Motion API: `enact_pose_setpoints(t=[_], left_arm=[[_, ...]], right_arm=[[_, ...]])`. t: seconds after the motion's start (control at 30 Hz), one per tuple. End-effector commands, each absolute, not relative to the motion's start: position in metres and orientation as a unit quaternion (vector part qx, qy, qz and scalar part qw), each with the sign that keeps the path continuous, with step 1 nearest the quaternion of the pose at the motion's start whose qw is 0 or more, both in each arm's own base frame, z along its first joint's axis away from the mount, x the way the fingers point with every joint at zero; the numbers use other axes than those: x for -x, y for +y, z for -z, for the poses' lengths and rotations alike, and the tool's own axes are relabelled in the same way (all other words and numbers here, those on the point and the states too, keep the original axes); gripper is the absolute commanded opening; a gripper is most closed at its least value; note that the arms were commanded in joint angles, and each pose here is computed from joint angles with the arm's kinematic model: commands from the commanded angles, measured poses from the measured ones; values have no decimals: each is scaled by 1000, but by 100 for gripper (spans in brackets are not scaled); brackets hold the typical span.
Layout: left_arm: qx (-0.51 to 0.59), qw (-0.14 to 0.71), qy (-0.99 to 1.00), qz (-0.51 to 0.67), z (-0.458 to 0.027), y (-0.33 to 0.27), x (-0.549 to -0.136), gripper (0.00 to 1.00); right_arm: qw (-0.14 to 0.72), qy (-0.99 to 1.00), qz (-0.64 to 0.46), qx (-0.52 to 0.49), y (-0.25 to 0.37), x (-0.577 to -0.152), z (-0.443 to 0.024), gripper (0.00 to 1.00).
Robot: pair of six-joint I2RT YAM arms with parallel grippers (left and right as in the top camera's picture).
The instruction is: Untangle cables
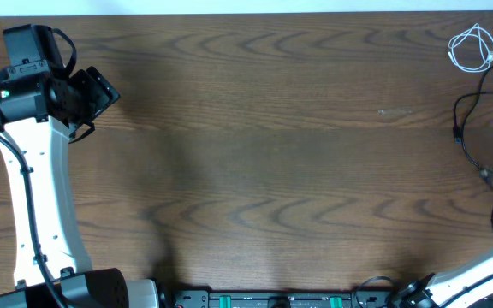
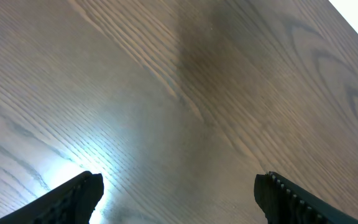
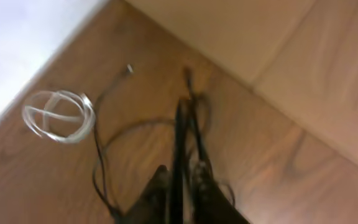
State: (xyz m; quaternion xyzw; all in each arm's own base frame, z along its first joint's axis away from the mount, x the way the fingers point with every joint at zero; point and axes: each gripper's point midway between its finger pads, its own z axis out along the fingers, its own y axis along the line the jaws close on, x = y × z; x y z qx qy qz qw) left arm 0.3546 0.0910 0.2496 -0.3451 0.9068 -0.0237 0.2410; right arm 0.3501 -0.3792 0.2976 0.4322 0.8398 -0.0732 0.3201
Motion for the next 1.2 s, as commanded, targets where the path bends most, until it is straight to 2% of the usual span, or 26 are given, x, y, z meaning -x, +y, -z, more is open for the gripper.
enact_pose_setpoints(t=[0.0,0.03,0.07,0.17,0.27,0.47,0.67,0.77,0.93,1.03,1.17], left_arm=[[345,236,908,21,-246,93,-356,83],[345,236,908,21,-246,93,-356,83],[345,236,908,21,-246,93,-356,83],[345,236,908,21,-246,93,-356,83],[345,236,908,21,-246,93,-356,83],[345,237,908,21,-246,93,-356,83],[345,236,908,21,-246,93,-356,83],[345,236,908,21,-246,93,-356,83],[343,236,909,20,-246,93,-356,83],[343,234,909,20,-245,93,-355,83],[343,234,909,20,-245,93,-355,83]], right_arm=[[268,835,78,-474,-379,-341,-267,22],[260,834,74,-481,-378,-340,-259,29],[253,832,71,-490,-379,-340,-251,43],[243,831,66,-496,-381,-340,-238,68],[243,833,59,-494,-380,-343,-235,77],[261,867,-5,-424,-350,-365,-240,82],[168,888,-33,-427,-304,-349,-220,80],[150,895,-40,-418,-289,-347,-221,76],[195,898,-36,-393,-265,-346,-264,76],[221,896,-27,-383,-244,-330,-300,74],[205,895,11,-395,-226,-302,-316,70]])
